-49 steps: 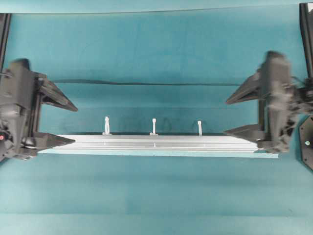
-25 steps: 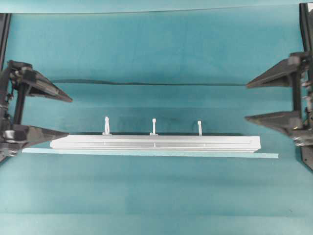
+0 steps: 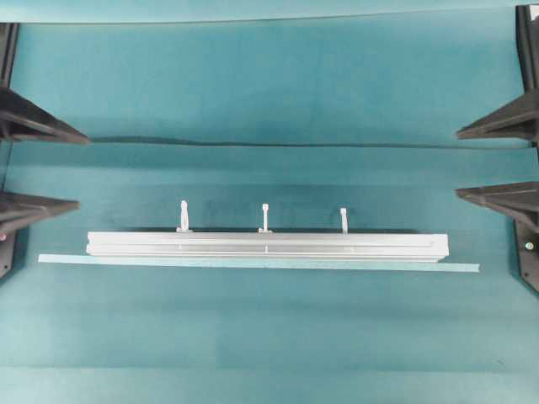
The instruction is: Lift the large metal rail with both hands.
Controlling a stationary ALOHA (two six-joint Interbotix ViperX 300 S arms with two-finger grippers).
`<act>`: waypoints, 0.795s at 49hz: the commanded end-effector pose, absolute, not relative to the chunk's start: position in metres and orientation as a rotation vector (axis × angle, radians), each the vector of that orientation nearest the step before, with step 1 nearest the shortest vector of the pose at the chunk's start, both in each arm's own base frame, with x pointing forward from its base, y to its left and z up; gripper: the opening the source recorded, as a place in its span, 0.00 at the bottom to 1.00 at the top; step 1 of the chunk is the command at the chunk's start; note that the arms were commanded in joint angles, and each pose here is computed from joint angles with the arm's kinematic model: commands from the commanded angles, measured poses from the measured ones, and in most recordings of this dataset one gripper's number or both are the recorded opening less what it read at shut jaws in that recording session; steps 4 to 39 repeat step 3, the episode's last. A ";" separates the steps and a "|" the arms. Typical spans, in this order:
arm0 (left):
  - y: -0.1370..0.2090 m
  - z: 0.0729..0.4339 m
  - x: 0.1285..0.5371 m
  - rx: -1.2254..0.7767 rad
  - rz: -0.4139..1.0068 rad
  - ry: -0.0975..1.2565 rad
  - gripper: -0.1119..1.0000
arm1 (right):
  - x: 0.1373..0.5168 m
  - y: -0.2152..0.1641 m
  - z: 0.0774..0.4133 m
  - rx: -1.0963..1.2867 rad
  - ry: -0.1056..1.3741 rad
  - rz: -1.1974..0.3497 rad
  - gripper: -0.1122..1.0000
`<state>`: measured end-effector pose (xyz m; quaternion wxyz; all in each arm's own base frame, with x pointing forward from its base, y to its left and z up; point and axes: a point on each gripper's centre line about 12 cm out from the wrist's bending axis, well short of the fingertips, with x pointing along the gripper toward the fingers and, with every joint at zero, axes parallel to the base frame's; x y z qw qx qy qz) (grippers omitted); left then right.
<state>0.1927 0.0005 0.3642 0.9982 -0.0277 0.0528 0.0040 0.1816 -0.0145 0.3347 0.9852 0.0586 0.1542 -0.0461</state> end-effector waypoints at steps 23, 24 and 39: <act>0.002 0.375 0.188 -0.056 0.013 0.064 0.96 | 0.174 -0.014 0.339 0.120 0.271 -0.095 0.93; 0.002 0.375 0.188 -0.056 0.013 0.064 0.96 | 0.174 -0.014 0.339 0.120 0.271 -0.095 0.93; 0.002 0.375 0.188 -0.056 0.013 0.064 0.96 | 0.174 -0.014 0.339 0.120 0.271 -0.095 0.93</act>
